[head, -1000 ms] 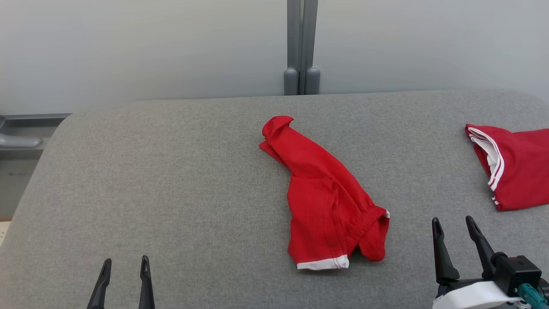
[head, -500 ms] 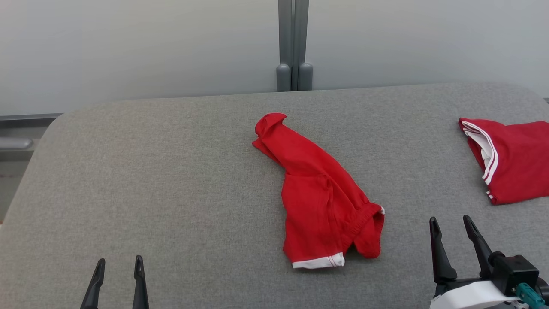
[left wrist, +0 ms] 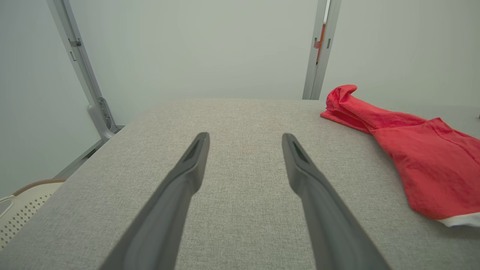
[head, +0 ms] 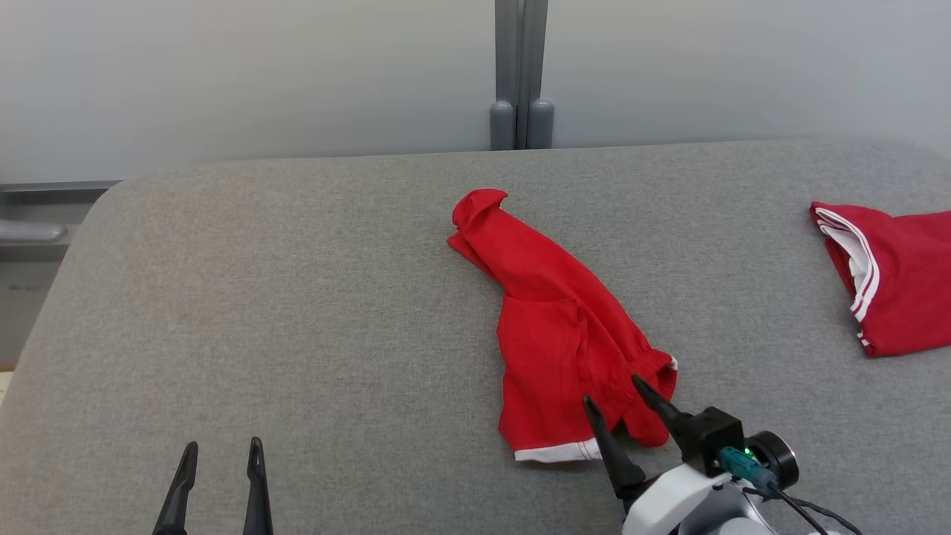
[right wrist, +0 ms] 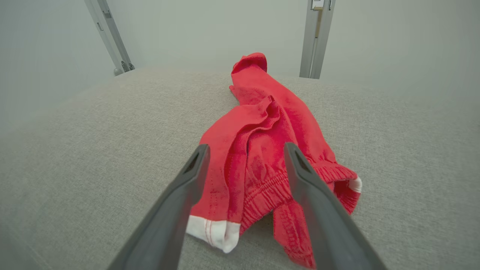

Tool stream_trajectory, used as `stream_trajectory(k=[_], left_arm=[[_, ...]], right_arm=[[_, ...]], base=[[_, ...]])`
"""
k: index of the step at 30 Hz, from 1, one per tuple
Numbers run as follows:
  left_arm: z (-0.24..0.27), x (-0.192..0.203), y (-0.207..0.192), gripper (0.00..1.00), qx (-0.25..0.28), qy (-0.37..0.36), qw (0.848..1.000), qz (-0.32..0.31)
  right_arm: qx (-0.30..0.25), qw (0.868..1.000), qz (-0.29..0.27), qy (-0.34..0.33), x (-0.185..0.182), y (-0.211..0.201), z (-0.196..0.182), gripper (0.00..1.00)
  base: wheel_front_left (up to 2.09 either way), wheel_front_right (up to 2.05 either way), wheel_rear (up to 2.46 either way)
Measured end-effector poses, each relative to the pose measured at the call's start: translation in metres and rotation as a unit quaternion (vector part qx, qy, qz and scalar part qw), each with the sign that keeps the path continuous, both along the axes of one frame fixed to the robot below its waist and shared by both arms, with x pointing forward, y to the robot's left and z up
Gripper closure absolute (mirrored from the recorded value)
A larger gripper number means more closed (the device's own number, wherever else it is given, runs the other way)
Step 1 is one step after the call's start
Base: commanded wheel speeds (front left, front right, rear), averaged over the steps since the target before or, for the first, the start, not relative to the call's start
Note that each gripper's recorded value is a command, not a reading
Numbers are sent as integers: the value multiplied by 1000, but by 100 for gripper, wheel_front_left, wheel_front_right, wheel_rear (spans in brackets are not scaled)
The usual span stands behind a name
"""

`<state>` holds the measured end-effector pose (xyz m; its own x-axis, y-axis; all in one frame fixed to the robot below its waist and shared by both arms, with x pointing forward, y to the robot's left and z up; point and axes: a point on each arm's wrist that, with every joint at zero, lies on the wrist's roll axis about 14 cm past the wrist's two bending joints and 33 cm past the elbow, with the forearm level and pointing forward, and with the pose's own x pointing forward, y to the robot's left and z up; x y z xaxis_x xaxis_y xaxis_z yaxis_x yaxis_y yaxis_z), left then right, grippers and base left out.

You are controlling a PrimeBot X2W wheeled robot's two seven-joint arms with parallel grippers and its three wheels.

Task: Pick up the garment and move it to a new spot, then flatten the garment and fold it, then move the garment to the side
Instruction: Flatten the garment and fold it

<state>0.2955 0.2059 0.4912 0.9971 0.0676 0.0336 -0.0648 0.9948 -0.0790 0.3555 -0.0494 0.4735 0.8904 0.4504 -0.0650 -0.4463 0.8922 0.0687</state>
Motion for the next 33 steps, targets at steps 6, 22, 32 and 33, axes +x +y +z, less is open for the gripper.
stream_trajectory(k=[6, 22, 32, 33], left_arm=[[-1, -2, 4, 0, -4, 1, 1000, 9], [-4, -1, 7, 0, -9, 7, 1000, 18], [-1, -3, 7, 0, -11, 1, 1000, 19], [-1, -3, 7, 0, -13, -1, 1000, 20]], right_arm=[[-32, 997, 46, 56, -3, 25, -27, 0], [-49, 989, 82, 111, -9, 43, -55, 100], [33, 986, 154, 52, 13, 100, 33, 100], [42, 984, 165, 42, 15, 107, 49, 100]], base=[[0, 0, 0], [0, 0, 0], [0, 0, 0], [0, 0, 0]])
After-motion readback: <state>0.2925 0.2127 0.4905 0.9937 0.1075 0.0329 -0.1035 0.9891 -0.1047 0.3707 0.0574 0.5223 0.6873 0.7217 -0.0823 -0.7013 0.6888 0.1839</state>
